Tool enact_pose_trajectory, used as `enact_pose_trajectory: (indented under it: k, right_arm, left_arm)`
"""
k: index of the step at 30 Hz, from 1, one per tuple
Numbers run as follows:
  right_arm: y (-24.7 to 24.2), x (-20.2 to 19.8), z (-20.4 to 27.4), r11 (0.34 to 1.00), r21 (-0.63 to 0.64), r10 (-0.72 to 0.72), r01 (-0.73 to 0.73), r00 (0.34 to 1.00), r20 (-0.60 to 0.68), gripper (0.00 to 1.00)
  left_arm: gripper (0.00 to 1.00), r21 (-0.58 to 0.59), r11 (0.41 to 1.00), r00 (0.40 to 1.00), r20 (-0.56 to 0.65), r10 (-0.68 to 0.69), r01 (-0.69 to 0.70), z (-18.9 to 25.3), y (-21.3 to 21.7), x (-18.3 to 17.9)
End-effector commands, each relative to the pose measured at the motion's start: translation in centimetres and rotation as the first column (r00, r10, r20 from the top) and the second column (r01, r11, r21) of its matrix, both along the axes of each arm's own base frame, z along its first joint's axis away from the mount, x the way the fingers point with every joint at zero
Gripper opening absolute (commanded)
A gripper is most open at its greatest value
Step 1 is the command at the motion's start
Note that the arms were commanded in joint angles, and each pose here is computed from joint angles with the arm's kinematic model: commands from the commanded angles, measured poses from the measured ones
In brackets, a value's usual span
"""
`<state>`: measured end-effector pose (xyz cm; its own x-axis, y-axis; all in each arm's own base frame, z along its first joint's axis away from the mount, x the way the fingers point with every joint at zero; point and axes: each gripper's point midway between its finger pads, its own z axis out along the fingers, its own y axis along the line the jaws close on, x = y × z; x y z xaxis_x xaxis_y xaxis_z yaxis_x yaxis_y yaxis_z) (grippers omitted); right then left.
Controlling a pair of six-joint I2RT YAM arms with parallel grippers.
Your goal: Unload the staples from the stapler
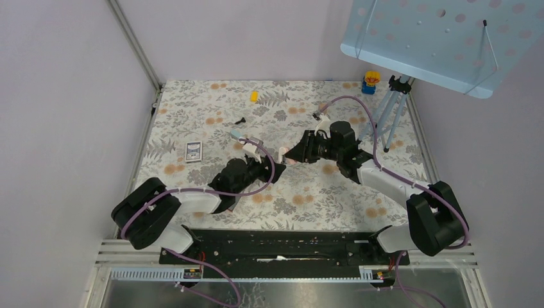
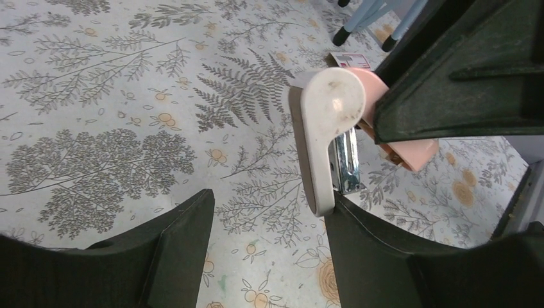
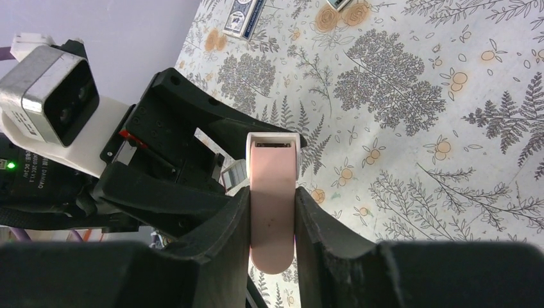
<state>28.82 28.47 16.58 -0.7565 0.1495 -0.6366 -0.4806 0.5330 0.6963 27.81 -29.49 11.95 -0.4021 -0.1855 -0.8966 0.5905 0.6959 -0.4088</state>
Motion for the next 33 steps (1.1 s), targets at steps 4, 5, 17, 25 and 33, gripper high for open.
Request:
enact_pose_trajectory:
  k: [4, 5, 17, 25, 33]
  right_arm:
    - [-1.0, -0.6, 0.1, 0.998, -0.058, 0.027, -0.023, 0.998, 0.061, 0.0]
    - [-1.1, -0.5, -0.2, 0.997, -0.069, 0.022, -0.018, 0.998, 0.059, 0.0]
    - [-2.2, 2.2, -3.9, 0.98, -0.186, -0.065, 0.073, 0.997, 0.051, 0.0]
    - [-1.9, 3.9, -5.7, 0.975, -0.205, -0.082, 0.087, 0.996, 0.036, 0.0]
    - [-2.1, 4.9, -6.4, 0.968, -0.223, -0.109, 0.114, 0.993, 0.033, 0.0]
  left_arm:
    - [0.66, -0.011, 0.993, 0.989, 0.09, 0.118, -0.118, 2.3, 0.4, 3.1]
    - [0.66, -0.004, 0.992, 0.988, 0.088, 0.127, -0.127, 2.1, 0.4, 3.3]
    - [0.67, 0.119, 0.968, 0.974, 0.087, 0.21, -0.219, -0.4, 0.3, 8.9]
    - [0.68, 0.142, 0.956, 0.965, 0.089, 0.245, -0.256, -1.2, 0.1, 12.5]
    - [0.68, 0.169, 0.956, 0.97, 0.077, 0.229, -0.239, -2.4, -0.4, 13.4]
